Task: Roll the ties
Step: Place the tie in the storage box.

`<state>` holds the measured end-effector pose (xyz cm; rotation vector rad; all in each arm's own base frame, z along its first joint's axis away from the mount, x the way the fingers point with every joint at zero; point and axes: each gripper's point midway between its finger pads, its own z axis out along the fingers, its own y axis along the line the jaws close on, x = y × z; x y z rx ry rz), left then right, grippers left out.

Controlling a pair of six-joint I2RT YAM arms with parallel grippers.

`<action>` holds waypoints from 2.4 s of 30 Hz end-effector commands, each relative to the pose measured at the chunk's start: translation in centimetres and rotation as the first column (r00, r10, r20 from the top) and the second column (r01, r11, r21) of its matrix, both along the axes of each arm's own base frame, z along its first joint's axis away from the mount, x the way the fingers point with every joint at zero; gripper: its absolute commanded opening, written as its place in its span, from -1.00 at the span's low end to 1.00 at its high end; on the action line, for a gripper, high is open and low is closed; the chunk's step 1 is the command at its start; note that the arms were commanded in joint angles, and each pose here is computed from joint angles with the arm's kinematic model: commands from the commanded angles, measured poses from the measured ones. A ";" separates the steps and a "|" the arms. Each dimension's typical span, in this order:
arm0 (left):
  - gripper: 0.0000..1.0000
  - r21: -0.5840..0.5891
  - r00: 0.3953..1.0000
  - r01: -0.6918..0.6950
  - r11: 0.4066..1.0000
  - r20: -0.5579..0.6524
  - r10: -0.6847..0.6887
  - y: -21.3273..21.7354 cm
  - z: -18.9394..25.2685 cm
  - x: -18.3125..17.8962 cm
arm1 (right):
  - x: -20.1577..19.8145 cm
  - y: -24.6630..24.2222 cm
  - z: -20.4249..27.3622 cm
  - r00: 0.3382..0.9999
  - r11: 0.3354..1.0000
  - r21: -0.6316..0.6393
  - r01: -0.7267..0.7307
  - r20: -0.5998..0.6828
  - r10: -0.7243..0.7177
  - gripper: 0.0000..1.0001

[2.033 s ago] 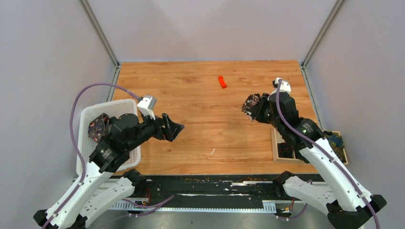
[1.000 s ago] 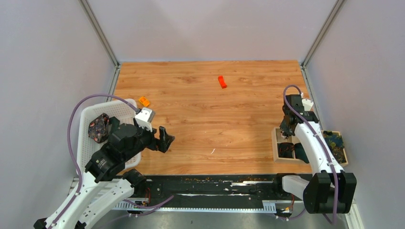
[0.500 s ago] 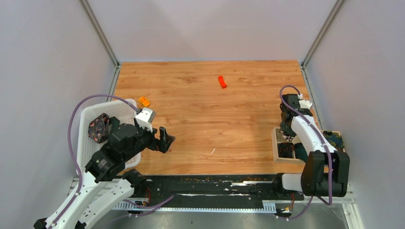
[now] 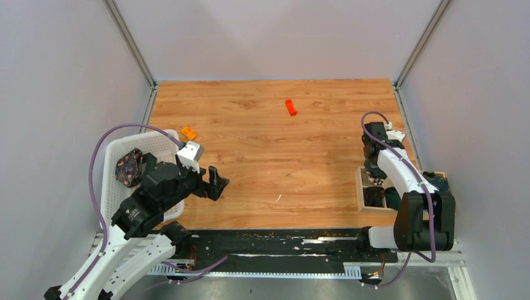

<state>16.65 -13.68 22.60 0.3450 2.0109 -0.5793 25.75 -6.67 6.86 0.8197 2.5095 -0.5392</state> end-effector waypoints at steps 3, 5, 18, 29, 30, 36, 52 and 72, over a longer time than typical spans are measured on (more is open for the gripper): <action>1.00 -0.010 0.999 0.021 1.000 0.042 -0.020 -0.4 0.7 0.2 | 0.0 4.6 -6.7 0.999 0.976 0.219 0.004 -0.037 0.004 -1.00; 1.00 -0.012 0.999 0.020 1.000 0.047 -0.019 -0.3 0.8 0.2 | 0.1 4.6 -6.5 0.999 0.975 0.222 0.001 -0.034 0.006 -0.96; 1.00 -0.026 0.998 0.024 0.999 0.066 -0.022 -0.2 1.2 0.0 | -0.1 5.1 -4.9 0.999 0.970 0.242 -0.030 0.028 0.024 -0.20; 1.00 -0.035 0.997 0.020 0.999 0.081 -0.018 0.0 1.5 -0.1 | 0.6 5.6 1.5 0.986 0.965 0.242 -0.097 0.156 0.060 0.06; 1.00 -0.036 0.997 0.020 0.999 0.081 -0.017 0.0 1.5 -0.1 | 0.5 5.7 1.9 0.984 0.964 0.243 -0.104 0.164 0.065 0.09; 1.00 -0.037 0.996 0.022 0.999 0.083 -0.019 0.0 1.5 -0.2 | 0.0 5.9 4.0 0.977 0.959 0.250 -0.132 0.195 0.083 0.25; 1.00 -0.036 0.996 0.013 0.999 0.084 -0.010 0.1 1.5 -0.1 | 1.5 4.7 12.0 0.904 0.972 0.148 -0.183 0.414 0.108 0.14; 1.00 -0.036 0.996 0.007 0.999 0.084 -0.004 0.2 1.5 -0.1 | 4.4 -0.8 7.1 0.943 0.996 0.077 -0.040 0.334 0.012 -0.87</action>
